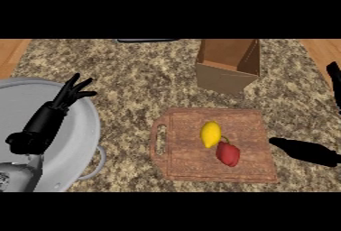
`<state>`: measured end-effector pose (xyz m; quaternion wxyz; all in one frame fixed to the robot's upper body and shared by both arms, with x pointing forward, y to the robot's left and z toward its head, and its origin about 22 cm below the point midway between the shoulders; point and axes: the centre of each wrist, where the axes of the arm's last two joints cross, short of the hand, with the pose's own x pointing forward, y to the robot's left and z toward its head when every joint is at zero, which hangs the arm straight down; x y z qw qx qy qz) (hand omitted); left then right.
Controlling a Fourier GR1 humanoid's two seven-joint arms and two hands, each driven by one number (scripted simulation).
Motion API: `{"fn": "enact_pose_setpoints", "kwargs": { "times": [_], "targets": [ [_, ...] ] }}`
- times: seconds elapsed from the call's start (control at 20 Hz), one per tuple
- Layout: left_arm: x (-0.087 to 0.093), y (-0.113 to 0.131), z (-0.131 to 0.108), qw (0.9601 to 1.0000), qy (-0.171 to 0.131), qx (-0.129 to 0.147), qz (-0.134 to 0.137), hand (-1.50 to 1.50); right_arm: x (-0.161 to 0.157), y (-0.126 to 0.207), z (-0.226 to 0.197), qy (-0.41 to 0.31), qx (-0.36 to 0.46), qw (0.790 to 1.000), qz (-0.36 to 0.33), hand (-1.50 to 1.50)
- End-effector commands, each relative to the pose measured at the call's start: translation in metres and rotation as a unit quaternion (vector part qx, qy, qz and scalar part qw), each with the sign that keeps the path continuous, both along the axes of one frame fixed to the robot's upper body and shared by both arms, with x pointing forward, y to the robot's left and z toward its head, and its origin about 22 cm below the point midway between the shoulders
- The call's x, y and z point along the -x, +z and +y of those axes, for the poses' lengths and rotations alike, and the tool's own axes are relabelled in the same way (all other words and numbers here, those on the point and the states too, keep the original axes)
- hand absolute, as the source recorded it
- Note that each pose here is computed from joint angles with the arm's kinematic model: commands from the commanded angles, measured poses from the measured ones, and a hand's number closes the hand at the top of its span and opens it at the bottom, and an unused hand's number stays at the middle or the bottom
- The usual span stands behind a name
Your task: Pick the lemon from the cutting board and place it in the cardboard box
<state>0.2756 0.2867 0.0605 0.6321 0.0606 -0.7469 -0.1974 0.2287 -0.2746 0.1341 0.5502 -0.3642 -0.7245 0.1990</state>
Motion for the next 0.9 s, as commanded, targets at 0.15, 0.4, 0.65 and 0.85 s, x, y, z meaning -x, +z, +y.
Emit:
{"fn": "enact_pose_setpoints", "kwargs": {
  "times": [0.15,0.4,0.65,0.85],
  "targets": [
    [-0.006,0.003,-0.005,0.9993,-0.035,-0.004,-0.013,0.0,0.037,0.028,0.038,0.001,0.136,0.989,0.065,-1.5],
    [-0.021,0.015,-0.021,0.9988,-0.044,-0.01,-0.02,0.0,0.03,0.026,0.058,0.008,0.228,0.953,0.2,-1.5],
    [-0.016,0.002,-0.019,0.9988,-0.044,-0.015,-0.016,0.0,0.022,0.036,0.101,0.025,0.278,0.92,0.277,-1.5],
    [-0.025,0.007,-0.018,0.9986,-0.048,-0.011,-0.021,0.0,0.008,0.028,0.145,0.003,0.305,0.901,0.308,-1.5]
  ]
}}
